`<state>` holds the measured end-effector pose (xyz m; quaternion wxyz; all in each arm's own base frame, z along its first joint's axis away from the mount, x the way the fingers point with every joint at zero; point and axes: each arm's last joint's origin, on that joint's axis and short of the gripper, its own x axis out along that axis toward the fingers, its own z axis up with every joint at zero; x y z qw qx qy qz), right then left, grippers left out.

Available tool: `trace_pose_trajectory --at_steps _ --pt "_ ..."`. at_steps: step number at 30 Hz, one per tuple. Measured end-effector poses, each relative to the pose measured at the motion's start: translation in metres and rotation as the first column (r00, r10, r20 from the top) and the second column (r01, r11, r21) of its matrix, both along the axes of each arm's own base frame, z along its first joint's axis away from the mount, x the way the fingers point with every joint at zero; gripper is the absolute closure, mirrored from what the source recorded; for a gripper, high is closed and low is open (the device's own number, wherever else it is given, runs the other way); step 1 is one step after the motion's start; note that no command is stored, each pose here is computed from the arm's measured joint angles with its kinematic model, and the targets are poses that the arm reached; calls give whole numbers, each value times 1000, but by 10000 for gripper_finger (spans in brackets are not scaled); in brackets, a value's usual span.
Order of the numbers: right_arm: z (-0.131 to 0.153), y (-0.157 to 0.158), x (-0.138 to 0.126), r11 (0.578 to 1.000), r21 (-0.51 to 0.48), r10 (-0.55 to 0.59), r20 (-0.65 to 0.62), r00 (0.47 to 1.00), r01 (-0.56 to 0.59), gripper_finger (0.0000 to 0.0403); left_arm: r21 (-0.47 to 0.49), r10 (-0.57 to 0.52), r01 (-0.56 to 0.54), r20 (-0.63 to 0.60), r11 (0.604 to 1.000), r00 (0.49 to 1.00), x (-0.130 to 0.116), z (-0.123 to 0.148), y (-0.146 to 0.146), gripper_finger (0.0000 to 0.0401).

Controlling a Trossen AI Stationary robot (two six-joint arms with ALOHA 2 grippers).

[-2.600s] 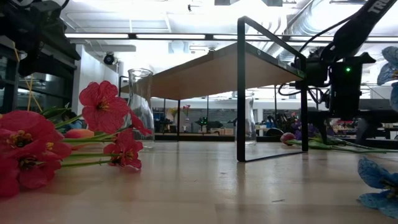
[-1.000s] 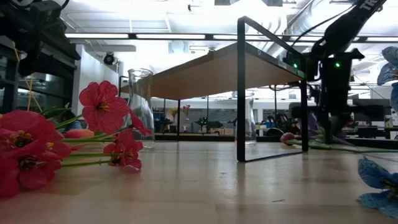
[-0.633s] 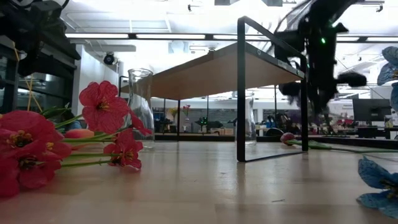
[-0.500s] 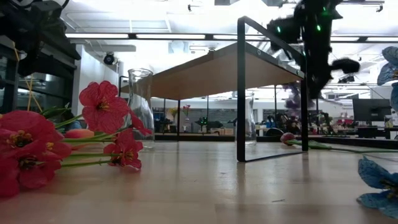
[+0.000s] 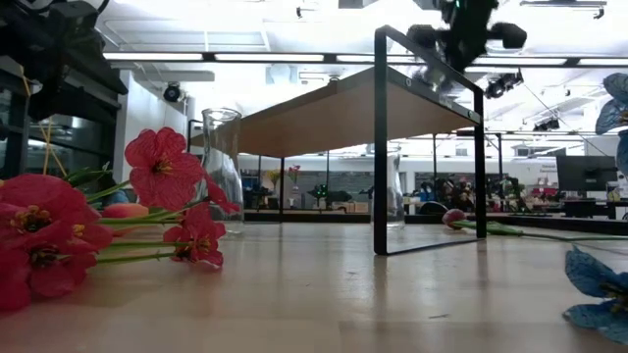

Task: Pick and place flowers into a vace then onto a shelf
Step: Put the violet flowers into the top transparent vase

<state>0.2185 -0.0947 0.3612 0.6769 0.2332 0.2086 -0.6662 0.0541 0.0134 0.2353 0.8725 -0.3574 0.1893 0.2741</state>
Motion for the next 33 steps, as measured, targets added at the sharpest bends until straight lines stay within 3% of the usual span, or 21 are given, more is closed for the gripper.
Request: trace_pose_trajectory --at_steps 15,23,33 --pt "68 26 8 959 -273 105 106 989 -73 396 0 -1 1 0 1000 1000 0 0 0 68" --pt "88 37 17 911 -409 123 153 980 -50 394 -2 -4 4 0 1000 1000 0 0 0 68" --pt "104 49 24 858 -513 112 120 986 -35 396 -1 -4 4 -1 1000 1000 0 0 0 68"
